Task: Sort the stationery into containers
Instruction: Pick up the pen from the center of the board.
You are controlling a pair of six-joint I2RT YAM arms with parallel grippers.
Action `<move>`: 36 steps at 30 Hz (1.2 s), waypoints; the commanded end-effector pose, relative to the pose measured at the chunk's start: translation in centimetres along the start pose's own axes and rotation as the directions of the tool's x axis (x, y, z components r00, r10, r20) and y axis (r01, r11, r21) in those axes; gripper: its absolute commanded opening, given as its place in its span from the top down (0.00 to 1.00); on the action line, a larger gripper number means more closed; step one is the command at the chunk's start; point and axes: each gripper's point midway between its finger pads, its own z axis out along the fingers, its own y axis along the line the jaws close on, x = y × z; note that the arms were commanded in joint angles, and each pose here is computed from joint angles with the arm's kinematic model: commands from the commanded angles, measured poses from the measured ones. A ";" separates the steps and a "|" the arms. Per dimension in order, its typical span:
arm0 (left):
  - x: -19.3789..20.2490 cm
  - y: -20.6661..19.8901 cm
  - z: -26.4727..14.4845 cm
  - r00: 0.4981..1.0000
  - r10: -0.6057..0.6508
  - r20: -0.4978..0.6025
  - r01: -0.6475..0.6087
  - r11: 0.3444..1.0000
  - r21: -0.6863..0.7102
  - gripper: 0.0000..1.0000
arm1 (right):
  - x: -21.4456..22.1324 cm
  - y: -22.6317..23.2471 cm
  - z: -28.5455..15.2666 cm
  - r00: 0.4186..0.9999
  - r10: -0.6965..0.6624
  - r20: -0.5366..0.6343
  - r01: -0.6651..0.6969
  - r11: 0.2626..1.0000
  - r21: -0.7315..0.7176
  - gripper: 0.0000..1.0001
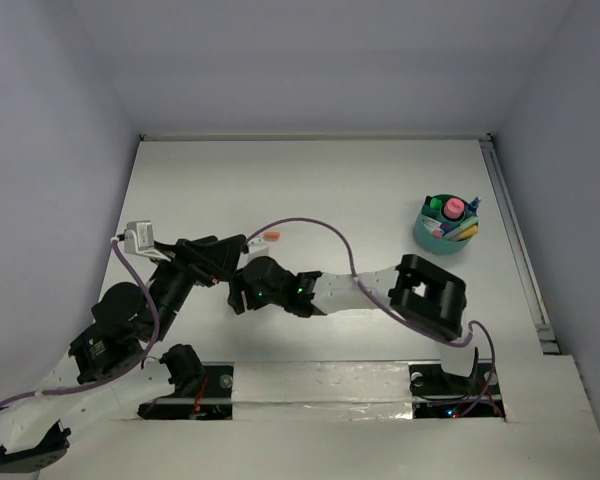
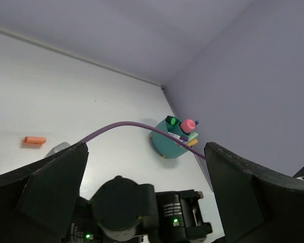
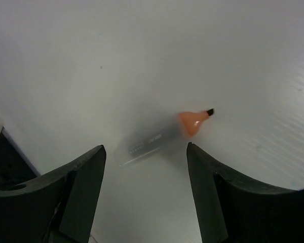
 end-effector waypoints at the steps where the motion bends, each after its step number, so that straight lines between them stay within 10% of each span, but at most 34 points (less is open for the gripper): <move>1: -0.5 1.2 -1.0 1.000 -0.013 -0.002 0.013 0.999 -0.052 0.01 | 0.8 2.1 1.9 0.999 0.004 -0.043 -0.006 0.999 -0.044 0.29; 22: 0.0 2.5 -1.2 1.000 0.021 -0.002 -0.022 0.996 -0.085 0.01 | 5.8 -2.7 4.8 0.964 -0.178 -0.196 0.227 0.936 0.270 0.41; 36: -0.9 2.7 -1.5 0.999 0.048 0.010 -0.047 0.993 -0.105 0.01 | 5.9 -2.5 2.9 0.884 -0.387 -0.262 0.429 0.895 0.125 0.34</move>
